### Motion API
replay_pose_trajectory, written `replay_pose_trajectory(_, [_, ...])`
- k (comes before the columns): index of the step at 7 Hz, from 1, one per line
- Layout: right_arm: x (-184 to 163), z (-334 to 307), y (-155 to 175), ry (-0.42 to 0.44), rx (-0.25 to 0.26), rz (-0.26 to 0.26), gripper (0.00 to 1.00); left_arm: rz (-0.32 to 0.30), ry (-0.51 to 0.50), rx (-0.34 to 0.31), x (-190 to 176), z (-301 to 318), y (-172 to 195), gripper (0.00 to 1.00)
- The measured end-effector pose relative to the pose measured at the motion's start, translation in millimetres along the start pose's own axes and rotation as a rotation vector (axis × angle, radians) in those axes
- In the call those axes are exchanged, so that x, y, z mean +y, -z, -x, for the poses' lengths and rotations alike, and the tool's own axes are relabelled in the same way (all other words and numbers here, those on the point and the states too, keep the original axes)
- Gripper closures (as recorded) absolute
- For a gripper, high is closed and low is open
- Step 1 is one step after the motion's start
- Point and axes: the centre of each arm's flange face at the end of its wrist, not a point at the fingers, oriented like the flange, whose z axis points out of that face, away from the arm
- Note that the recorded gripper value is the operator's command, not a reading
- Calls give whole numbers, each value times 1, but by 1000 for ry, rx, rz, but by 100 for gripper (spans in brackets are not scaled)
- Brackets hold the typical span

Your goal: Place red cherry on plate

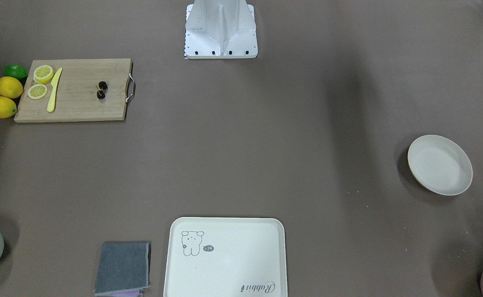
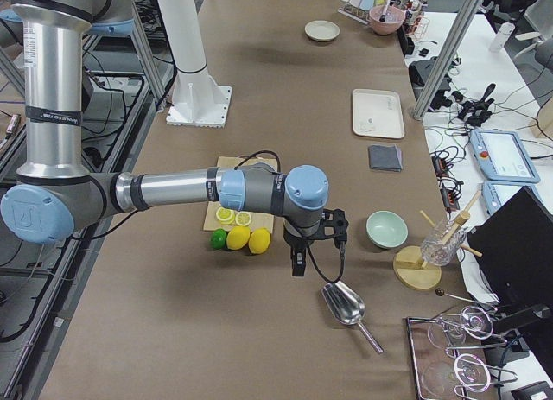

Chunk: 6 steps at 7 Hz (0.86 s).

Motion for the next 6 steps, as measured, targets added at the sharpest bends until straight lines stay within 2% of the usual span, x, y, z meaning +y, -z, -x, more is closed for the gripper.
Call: replay_pose_trajectory(6, [-3, 1, 2, 2, 0, -3, 0, 2, 1, 0, -1, 1, -2, 2])
